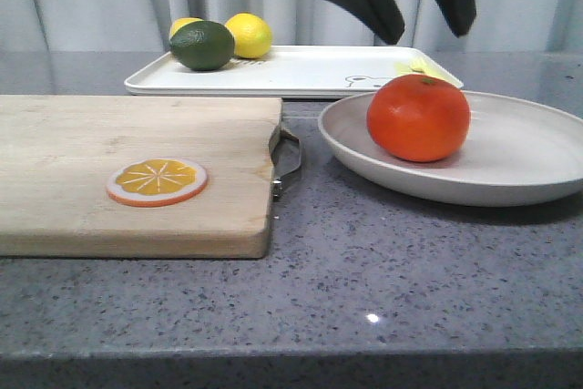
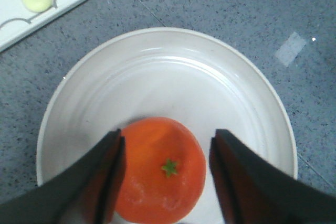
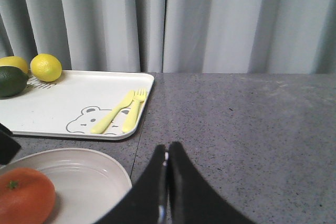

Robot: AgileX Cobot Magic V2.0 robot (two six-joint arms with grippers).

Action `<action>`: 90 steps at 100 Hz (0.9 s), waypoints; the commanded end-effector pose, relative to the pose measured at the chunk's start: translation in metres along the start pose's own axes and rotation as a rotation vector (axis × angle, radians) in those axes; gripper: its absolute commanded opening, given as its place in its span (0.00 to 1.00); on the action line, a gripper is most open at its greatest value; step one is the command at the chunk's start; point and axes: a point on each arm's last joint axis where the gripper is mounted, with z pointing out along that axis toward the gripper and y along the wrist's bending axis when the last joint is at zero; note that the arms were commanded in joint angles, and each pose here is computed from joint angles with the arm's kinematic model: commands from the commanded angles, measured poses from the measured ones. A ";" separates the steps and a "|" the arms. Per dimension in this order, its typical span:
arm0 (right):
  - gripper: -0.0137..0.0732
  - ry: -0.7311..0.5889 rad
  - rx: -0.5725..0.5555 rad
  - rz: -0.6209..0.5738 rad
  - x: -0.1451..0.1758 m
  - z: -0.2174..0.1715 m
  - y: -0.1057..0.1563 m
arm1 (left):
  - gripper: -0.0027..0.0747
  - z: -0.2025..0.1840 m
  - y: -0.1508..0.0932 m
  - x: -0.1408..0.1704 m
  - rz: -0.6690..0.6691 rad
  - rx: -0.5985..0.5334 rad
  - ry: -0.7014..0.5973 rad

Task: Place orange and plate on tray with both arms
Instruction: 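Lower the orange onto the plate, open the left gripper, withdraw, then move the right gripper down to the plate rim farthest from the board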

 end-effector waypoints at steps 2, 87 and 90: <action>0.09 -0.103 -0.011 -0.012 -0.019 0.000 0.002 | 0.25 -0.052 -0.012 -0.018 0.032 0.019 -0.159; 0.09 -0.071 -0.007 -0.012 -0.016 0.001 0.001 | 0.04 -0.160 0.000 0.101 0.023 0.011 -0.421; 0.09 -0.062 -0.006 -0.012 -0.015 0.001 0.001 | 0.04 -0.163 0.001 0.108 0.022 0.010 -0.424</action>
